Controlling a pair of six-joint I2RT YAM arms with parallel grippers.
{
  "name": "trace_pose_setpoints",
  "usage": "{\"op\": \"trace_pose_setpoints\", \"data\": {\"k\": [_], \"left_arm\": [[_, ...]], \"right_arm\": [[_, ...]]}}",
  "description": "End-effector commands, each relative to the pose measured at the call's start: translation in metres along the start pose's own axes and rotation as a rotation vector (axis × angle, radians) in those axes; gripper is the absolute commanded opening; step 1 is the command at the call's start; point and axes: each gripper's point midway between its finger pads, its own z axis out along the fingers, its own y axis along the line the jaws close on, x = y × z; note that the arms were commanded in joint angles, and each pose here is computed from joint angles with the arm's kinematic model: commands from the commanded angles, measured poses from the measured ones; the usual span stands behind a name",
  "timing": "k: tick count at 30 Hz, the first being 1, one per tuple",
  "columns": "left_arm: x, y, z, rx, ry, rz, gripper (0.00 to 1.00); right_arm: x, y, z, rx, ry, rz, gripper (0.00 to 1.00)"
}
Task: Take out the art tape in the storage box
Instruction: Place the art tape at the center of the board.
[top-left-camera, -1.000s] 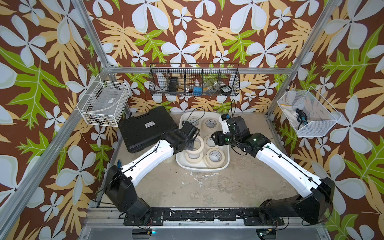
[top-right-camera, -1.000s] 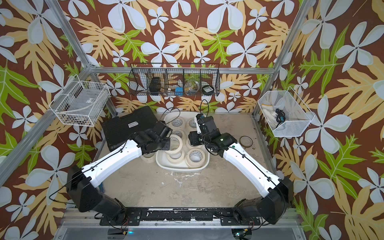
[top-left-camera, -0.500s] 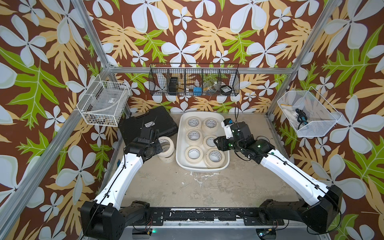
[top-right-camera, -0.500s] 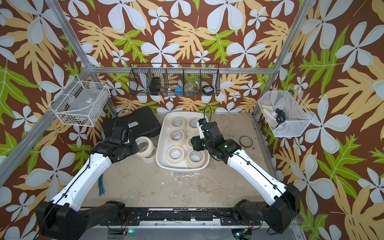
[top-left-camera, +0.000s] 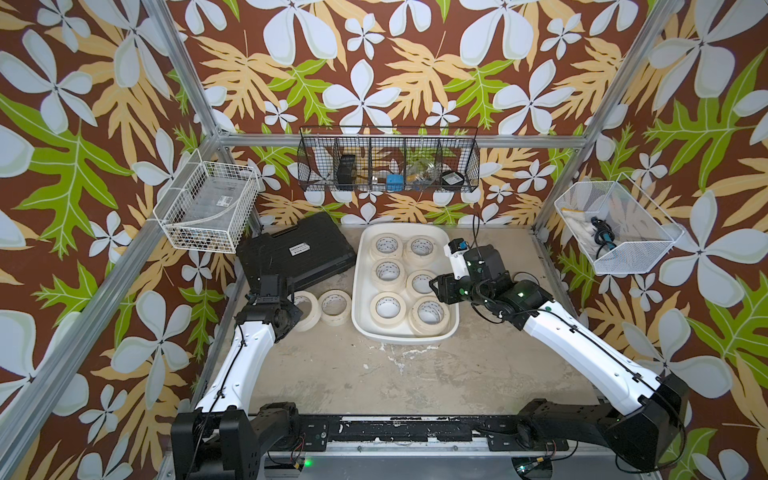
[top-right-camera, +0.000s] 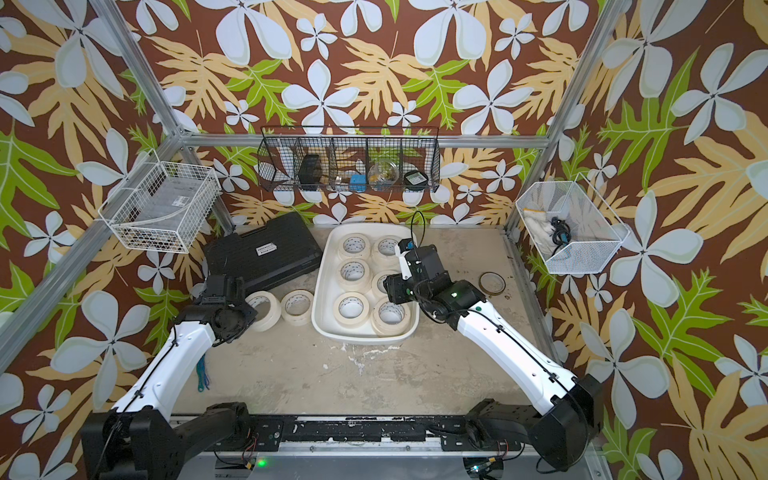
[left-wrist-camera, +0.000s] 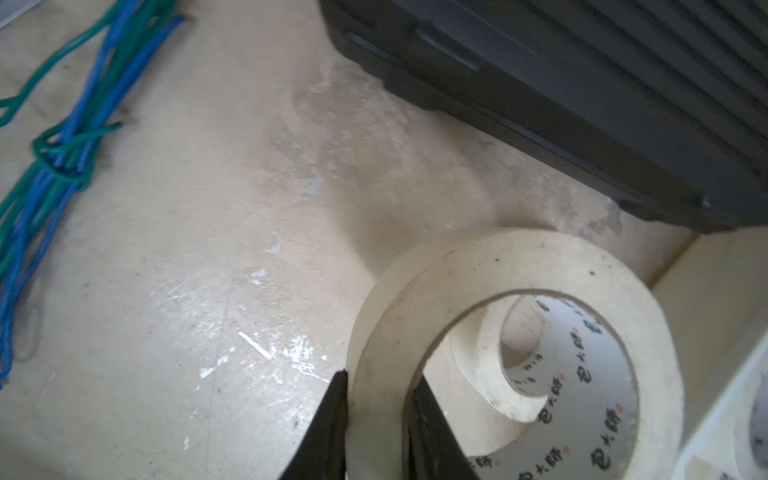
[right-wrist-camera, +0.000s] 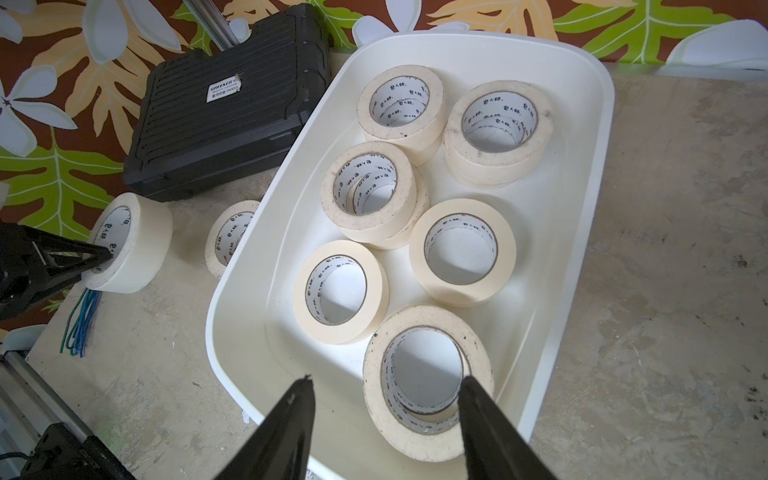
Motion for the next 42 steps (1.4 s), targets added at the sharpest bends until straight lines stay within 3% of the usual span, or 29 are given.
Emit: {"op": "trace_pose_setpoints", "data": {"k": [1,10,23,29,36,42], "left_arm": [[-0.018,0.015,0.003,-0.082,-0.104,-0.141,0.11],[-0.01,0.017,0.033,-0.1,-0.088,-0.202,0.13],[-0.019,0.016,0.06,-0.143,-0.137,-0.166,0.18],[-0.008,0.016,0.075,-0.143,-0.094,-0.148,0.26],[-0.005,0.018,0.078,-0.15,-0.102,-0.112,0.43],[-0.004,0.015,0.073,-0.128,-0.092,-0.094,0.5]], "right_arm": [[-0.003,0.003,0.0,-0.016,-0.015,-0.007,0.58],[0.001,0.001,0.006,-0.014,0.004,0.002,0.58],[0.016,-0.016,0.012,0.046,0.032,0.014,0.59],[0.03,-0.025,0.021,0.084,0.071,0.012,0.58],[0.044,-0.041,0.03,0.164,0.121,-0.018,0.58],[0.044,-0.03,0.044,0.104,0.139,-0.002,0.58]]}}
